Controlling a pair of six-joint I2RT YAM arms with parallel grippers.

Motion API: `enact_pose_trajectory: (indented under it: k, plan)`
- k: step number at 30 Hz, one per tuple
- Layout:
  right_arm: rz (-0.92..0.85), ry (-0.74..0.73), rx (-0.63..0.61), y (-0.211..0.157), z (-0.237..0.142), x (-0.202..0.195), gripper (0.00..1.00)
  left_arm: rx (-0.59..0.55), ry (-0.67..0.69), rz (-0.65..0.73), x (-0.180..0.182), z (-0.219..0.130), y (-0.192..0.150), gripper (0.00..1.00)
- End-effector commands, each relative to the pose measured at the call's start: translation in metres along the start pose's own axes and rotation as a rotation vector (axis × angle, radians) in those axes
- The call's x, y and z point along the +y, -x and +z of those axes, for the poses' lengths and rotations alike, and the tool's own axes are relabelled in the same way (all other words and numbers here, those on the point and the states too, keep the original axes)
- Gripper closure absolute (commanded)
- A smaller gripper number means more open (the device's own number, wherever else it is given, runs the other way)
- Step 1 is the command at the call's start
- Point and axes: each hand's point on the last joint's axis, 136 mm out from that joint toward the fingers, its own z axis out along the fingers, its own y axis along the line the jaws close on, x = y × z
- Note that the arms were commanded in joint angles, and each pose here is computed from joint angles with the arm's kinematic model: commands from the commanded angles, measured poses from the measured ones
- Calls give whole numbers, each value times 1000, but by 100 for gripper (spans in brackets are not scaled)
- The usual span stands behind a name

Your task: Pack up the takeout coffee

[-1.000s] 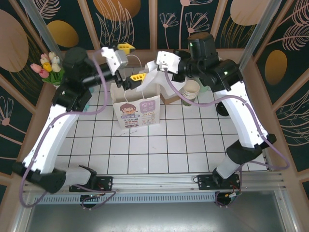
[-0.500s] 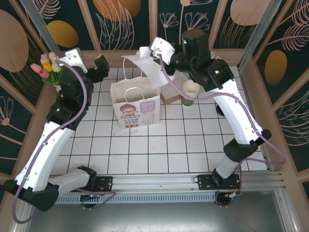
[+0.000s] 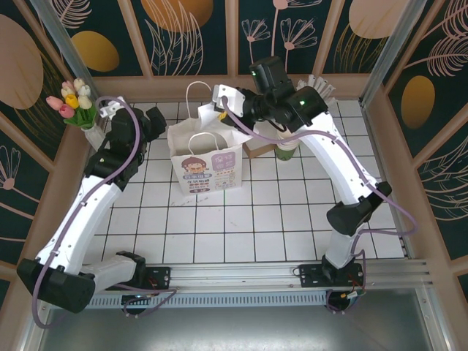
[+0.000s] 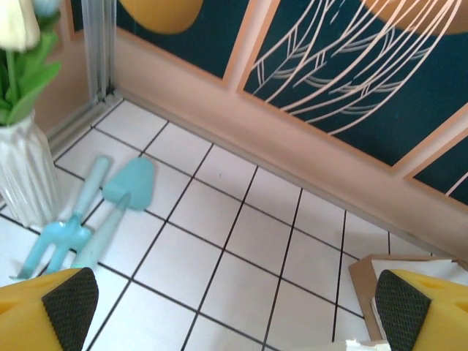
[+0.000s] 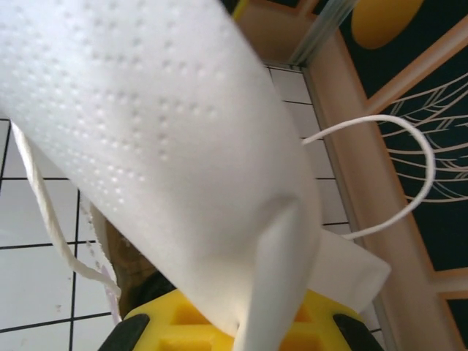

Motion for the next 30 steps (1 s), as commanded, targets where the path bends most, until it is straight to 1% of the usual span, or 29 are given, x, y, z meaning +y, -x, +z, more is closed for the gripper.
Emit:
enact_pose_trajectory:
  k: [1, 3, 5, 9, 12, 17, 21, 25, 30]
  plan:
    - [51, 80, 19, -5, 17, 14, 100, 81, 74, -40, 16, 12, -27, 1]
    - [110, 46, 72, -13, 32, 6, 100, 108, 117, -40, 23, 18, -37, 1]
    - [151, 41, 97, -11, 39, 4, 100, 121, 144, -45, 29, 23, -45, 2]
    - [241, 59, 76, 1, 49, 7, 100, 112, 178, -70, 39, 27, -50, 1]
    - [322, 66, 94, -5, 61, 9, 100, 128, 169, -77, 39, 30, -57, 2]
    - [427, 104, 126, -13, 63, 18, 100, 145, 187, -68, 45, 33, -68, 1]
    - [444, 170, 87, -6, 66, 27, 100, 162, 171, -66, 43, 38, -75, 1]
    - [472, 257, 19, 2, 87, 33, 100, 177, 149, -74, 37, 44, -79, 1]
    - [515, 199, 24, -4, 107, 18, 100, 184, 143, -60, 37, 44, -82, 1]
